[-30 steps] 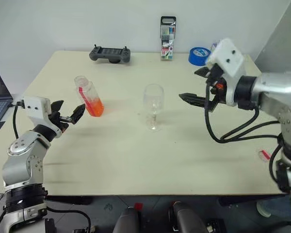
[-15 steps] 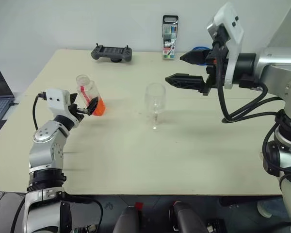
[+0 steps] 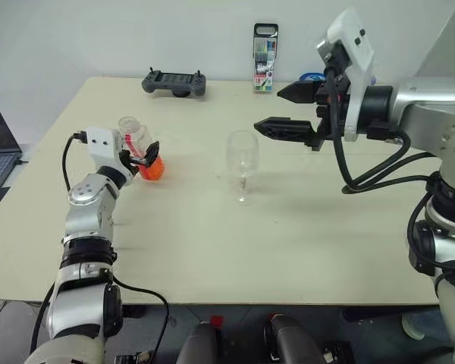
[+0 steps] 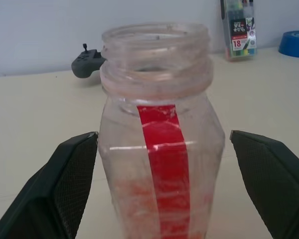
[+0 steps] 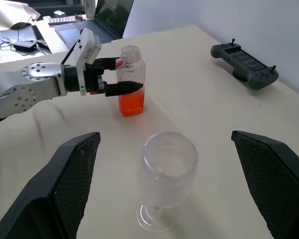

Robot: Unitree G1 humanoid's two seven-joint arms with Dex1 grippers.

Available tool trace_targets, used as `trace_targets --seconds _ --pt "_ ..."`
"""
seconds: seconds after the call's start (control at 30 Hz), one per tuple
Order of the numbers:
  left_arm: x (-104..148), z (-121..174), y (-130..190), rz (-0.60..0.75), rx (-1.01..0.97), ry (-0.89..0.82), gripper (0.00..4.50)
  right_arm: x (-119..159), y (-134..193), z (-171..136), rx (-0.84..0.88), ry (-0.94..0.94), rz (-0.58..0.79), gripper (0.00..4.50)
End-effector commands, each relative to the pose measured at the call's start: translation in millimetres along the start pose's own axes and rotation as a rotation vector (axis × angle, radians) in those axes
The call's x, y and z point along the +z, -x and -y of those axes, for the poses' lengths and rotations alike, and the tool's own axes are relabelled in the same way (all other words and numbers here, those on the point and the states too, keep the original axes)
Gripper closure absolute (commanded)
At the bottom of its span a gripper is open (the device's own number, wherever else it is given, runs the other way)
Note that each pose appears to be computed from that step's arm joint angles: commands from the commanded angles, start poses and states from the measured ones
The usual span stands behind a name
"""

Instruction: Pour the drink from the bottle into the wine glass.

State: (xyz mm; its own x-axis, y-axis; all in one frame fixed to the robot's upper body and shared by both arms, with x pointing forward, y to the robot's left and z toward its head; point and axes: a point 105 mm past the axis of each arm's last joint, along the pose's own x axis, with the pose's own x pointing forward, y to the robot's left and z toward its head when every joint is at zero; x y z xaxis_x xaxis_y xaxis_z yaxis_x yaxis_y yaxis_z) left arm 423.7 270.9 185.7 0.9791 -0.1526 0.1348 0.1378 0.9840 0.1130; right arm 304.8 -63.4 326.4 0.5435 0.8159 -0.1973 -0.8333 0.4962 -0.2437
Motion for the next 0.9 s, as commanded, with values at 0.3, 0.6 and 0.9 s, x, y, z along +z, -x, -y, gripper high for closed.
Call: trace_targets --seconds 0.3,0.6,0.9 --pt "14.9 2.5 -12.9 0.067 -0.03 -0.018 0.86 9.6 4.5 -3.0 -0.032 0.035 0.022 0.0" --pt "69.1 42.8 -36.5 0.167 -0.263 -0.168 2.81 -17.3 35.4 46.7 -0.401 -0.013 0.314 0.0" --pt "120.4 122.9 -46.7 0.335 -0.529 -0.535 2.81 -80.3 30.4 -41.5 -0.313 -0.073 0.404 0.0"
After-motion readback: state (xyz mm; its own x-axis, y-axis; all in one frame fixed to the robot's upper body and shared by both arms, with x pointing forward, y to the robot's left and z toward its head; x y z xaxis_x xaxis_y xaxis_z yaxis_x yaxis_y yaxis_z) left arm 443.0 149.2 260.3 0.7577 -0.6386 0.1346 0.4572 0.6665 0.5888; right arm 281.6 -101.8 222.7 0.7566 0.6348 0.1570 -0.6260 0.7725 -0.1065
